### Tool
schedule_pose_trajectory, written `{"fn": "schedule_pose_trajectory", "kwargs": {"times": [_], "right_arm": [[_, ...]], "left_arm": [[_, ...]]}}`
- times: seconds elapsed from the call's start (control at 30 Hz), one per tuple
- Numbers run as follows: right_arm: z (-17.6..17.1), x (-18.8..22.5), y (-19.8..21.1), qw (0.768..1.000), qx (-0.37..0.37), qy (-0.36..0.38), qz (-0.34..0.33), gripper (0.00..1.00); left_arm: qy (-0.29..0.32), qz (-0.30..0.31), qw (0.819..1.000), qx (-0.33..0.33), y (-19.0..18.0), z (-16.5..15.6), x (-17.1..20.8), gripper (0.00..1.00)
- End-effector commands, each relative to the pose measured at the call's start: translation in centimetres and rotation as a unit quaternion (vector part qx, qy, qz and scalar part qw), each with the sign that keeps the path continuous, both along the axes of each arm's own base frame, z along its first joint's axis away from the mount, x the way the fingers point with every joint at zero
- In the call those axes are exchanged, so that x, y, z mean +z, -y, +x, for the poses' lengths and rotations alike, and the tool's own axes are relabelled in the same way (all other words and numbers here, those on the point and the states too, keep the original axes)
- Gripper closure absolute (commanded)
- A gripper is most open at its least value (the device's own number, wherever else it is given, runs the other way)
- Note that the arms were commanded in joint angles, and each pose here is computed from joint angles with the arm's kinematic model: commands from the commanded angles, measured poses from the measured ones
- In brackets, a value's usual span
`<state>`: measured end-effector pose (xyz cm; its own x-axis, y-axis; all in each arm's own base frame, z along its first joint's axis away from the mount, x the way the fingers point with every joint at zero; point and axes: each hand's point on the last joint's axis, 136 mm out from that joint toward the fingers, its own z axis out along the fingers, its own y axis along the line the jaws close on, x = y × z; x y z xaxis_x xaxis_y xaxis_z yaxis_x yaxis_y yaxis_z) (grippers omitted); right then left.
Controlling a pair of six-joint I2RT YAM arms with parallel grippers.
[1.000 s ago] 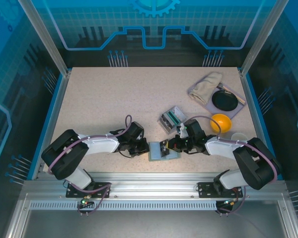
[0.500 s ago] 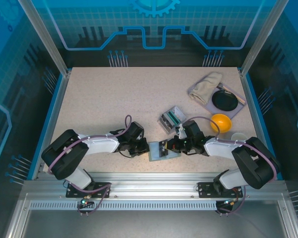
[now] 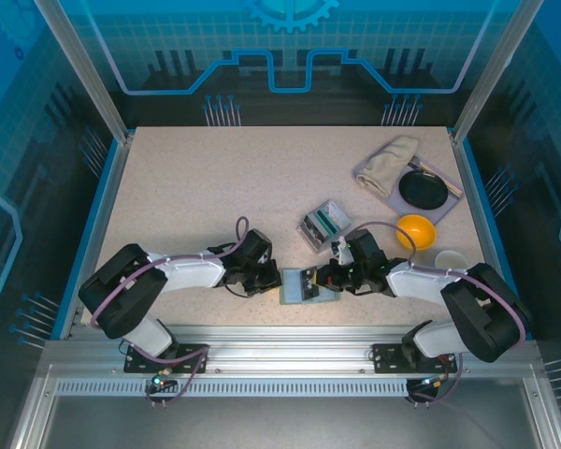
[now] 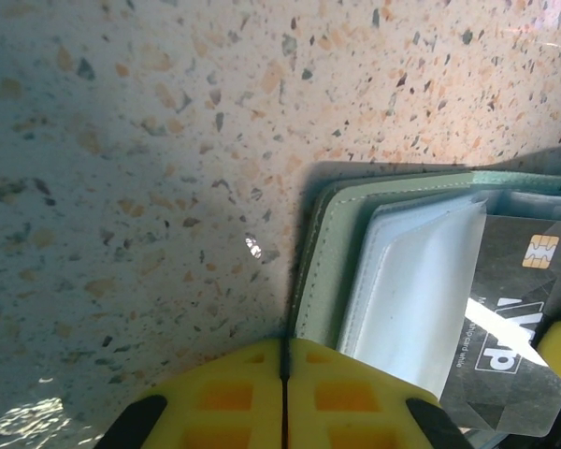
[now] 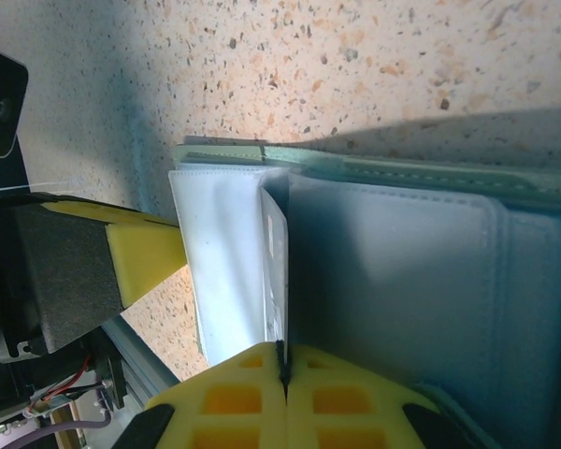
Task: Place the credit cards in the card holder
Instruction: Insert the credit card into the card slot.
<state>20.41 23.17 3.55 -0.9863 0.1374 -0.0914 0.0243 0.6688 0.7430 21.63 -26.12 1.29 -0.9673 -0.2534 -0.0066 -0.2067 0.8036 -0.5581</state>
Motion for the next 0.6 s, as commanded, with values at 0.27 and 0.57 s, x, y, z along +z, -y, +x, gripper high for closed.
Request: {"fn": "schedule_pose_trajectory", "kwargs": {"times": [0.27, 0.57], "right_arm": [[-0.6, -0.5, -1.3, 1.000, 0.002, -0.017, 0.006, 0.96], [-0.4, -0.9, -2.1, 0.999, -0.026, -0.011, -0.020, 0.93]], "left_arm": [[-0.006, 0.006, 1.000, 0.002, 0.6, 0.2, -0.4, 0.93], [-0.004, 0.001, 1.000, 0.010, 0.7, 0.2, -0.2, 0.93]]}}
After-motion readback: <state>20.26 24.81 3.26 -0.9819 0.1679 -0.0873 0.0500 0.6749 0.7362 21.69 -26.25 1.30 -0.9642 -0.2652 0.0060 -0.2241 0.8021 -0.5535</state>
